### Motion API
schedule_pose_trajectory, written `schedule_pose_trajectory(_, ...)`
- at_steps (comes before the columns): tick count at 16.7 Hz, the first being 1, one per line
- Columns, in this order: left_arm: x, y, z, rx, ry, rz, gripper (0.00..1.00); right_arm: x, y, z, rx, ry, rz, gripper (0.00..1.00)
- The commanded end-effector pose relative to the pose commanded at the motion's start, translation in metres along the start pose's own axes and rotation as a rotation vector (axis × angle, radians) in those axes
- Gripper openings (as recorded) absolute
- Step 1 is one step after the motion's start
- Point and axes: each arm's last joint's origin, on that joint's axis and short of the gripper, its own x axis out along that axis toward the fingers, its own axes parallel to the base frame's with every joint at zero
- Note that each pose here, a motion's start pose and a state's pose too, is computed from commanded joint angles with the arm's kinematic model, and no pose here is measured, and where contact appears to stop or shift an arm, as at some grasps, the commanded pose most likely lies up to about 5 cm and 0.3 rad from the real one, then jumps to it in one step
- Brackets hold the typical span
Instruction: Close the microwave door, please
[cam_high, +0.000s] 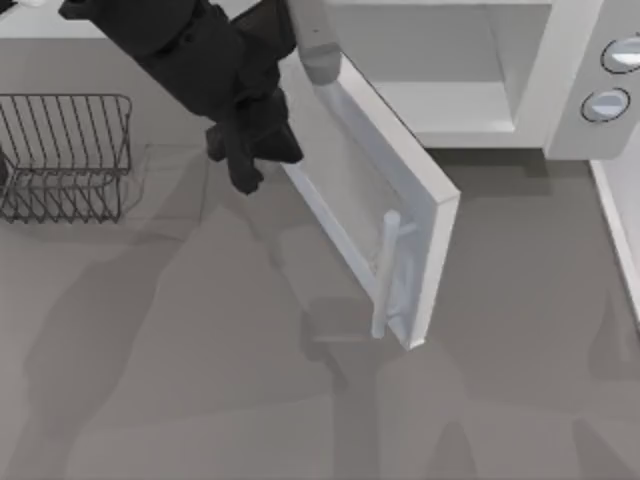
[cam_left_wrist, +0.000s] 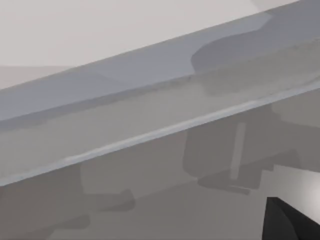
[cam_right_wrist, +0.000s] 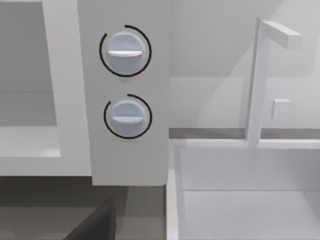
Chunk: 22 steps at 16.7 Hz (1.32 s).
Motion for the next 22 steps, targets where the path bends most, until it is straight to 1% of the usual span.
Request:
schedule_pose_trajectory(3,0.0,0.0,0.001,-0.001,-0.001,0.002,0.0,0.0,0.0,0.0,0.0,0.0,0.0,1.0)
schedule_pose_trajectory(8,0.01,-0.003,0.016,-0.002,0.0,0.001,0.0,0.0,0.0,0.0,0.0,0.0,0.0,1.0)
schedule_pose_trajectory(12,0.009,-0.003,0.016,-0.005,0.0,0.001,0.0,0.0,0.0,0.0,0.0,0.0,0.0,1.0)
schedule_pose_trajectory(18,0.018,-0.006,0.031,-0.006,0.0,0.001,0.0,0.0,0.0,0.0,0.0,0.0,0.0,1.0)
schedule_pose_trajectory(22,0.017,-0.006,0.031,-0.007,-0.002,0.004,0.0,0.0,0.0,0.0,0.0,0.0,0.0,1.0)
